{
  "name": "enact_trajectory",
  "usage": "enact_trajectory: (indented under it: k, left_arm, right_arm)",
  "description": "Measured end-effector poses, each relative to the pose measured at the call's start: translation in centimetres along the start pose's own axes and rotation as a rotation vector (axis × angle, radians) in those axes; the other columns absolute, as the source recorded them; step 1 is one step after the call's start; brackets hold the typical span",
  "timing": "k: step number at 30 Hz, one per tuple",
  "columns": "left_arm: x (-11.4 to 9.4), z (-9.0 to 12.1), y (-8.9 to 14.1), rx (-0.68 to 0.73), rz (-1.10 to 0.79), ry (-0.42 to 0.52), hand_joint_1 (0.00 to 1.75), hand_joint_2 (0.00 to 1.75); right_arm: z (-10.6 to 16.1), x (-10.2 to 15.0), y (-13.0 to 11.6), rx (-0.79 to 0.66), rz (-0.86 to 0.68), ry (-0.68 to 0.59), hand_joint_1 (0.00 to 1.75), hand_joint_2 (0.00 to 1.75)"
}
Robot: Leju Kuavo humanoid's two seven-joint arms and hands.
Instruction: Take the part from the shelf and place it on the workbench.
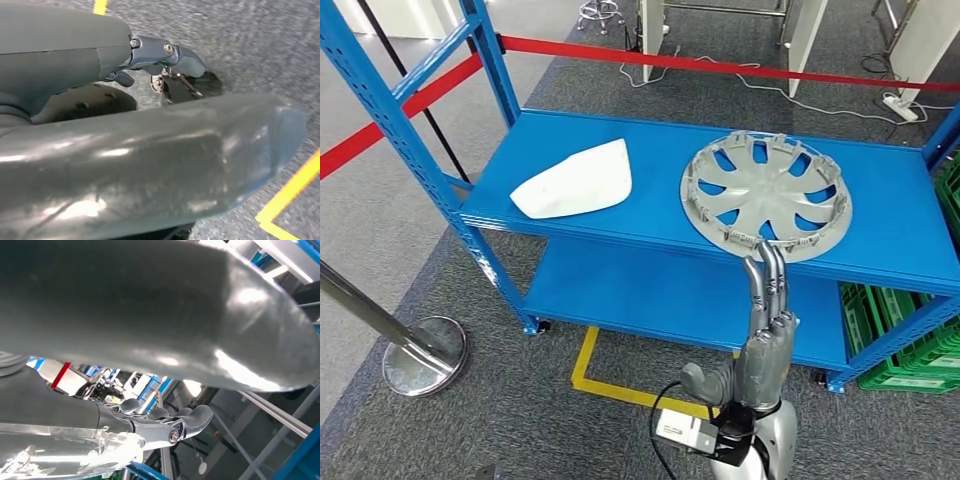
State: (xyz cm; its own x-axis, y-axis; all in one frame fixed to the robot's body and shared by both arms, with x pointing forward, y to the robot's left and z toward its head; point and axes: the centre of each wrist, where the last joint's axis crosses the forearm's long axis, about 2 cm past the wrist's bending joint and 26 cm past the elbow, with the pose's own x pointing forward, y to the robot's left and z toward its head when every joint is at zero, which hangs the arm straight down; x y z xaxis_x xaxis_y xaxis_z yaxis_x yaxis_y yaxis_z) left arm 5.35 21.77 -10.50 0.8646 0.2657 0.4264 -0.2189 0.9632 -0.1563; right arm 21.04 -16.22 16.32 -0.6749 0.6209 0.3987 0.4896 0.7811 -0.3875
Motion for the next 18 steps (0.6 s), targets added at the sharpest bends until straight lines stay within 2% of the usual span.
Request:
enact_trajectory:
  k: [18]
  left_arm:
    - [-0.17, 0.06, 0.07, 0.009, -0.012, -0.006, 0.0, 0.0]
  right_arm:
    - [0.08, -0.03, -0.04, 0.007, 0.01, -0.005, 0.0, 0.0]
